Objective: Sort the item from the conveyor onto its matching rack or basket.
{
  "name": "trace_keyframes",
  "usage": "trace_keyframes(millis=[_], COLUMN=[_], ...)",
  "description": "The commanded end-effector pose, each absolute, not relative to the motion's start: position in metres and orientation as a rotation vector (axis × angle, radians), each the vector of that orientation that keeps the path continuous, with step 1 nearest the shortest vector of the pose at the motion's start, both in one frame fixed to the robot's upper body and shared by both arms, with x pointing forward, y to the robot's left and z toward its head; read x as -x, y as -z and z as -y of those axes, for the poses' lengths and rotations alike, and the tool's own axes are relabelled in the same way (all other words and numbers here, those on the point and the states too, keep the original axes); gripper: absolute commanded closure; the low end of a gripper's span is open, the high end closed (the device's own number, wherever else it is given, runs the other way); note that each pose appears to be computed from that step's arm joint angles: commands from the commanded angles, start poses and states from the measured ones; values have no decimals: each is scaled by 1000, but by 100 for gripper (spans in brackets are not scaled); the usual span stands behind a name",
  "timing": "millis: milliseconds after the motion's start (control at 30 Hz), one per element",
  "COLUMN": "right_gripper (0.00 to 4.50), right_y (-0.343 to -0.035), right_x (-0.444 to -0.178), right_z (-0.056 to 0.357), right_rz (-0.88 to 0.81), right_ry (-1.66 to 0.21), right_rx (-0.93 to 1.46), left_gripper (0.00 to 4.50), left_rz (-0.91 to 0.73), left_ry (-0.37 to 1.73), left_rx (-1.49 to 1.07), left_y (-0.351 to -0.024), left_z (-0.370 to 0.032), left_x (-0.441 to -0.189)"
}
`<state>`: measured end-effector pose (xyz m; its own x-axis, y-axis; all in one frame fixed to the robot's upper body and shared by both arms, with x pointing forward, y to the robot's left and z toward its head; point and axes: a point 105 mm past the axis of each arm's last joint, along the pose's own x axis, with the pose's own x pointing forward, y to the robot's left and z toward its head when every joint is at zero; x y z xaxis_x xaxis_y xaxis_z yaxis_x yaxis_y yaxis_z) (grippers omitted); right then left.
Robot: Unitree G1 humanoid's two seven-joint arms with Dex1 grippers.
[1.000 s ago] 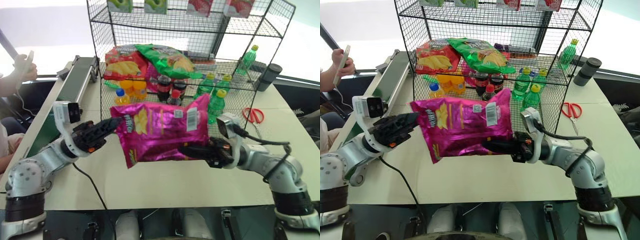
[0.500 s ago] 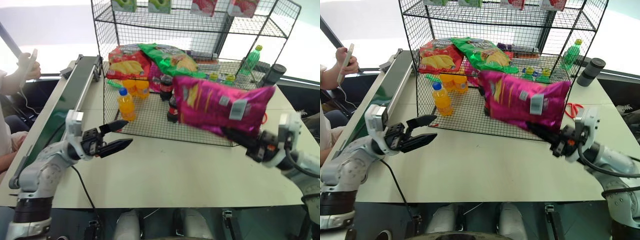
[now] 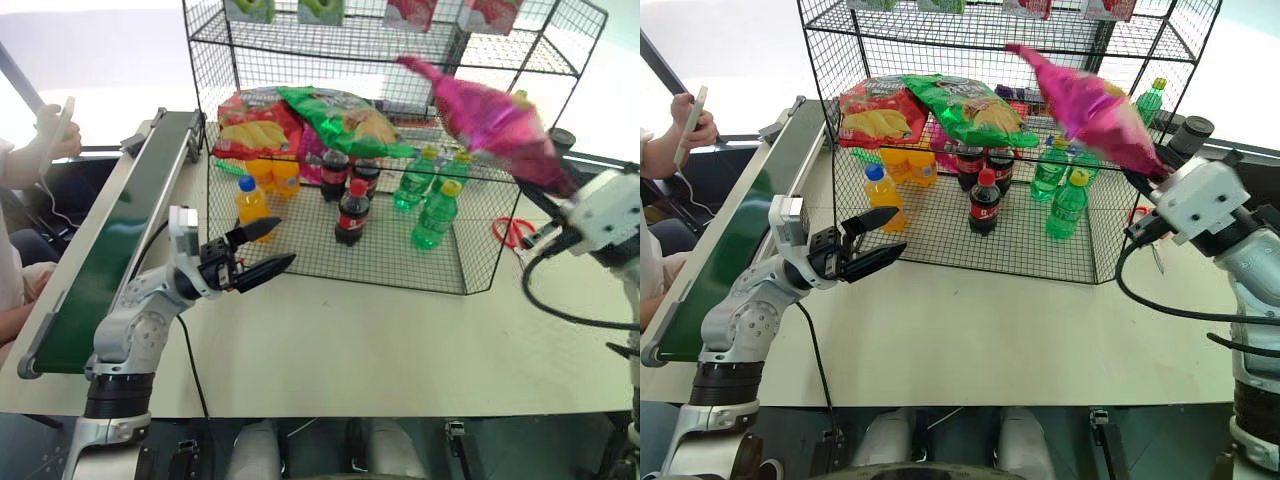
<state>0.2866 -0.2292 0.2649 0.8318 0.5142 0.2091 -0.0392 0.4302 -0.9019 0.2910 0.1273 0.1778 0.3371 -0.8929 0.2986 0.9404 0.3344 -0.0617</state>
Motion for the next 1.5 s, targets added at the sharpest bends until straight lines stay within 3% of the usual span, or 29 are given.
trace_keyframes(millis=[33, 167, 467, 767, 1100, 1167, 1400, 1433, 1500], right_gripper=[431, 431, 431, 431, 431, 326, 25, 4, 4], right_y=[-264, -276, -267, -276, -283, -285, -286, -285, -290], right_x=[-293, -308, -346, -394, -419, -419, -413, -412, -407], right_z=[235, 250, 243, 251, 254, 255, 257, 256, 258], right_rz=[517, 518, 493, 435, 412, 413, 374, 353, 345], right_ry=[-313, -176, -160, -106, -81, -83, -184, -229, -253], right_rx=[1321, 1351, 1455, 1400, 1381, 1363, 1194, 1134, 1076], left_gripper=[0, 0, 0, 0, 0, 0, 0, 0, 0], left_rz=[283, 290, 302, 318, 326, 328, 328, 326, 321], left_ry=[1219, 1212, 1201, 1179, 1161, 1158, 1145, 1145, 1146], left_rx=[204, 203, 189, 199, 192, 192, 191, 191, 193], left_y=[-189, -189, -187, -188, -188, -188, -186, -185, -183], left_z=[-123, -121, -113, -109, -108, -107, -107, -106, -105], left_x=[-290, -289, -286, -283, -282, -281, -282, -282, -282])
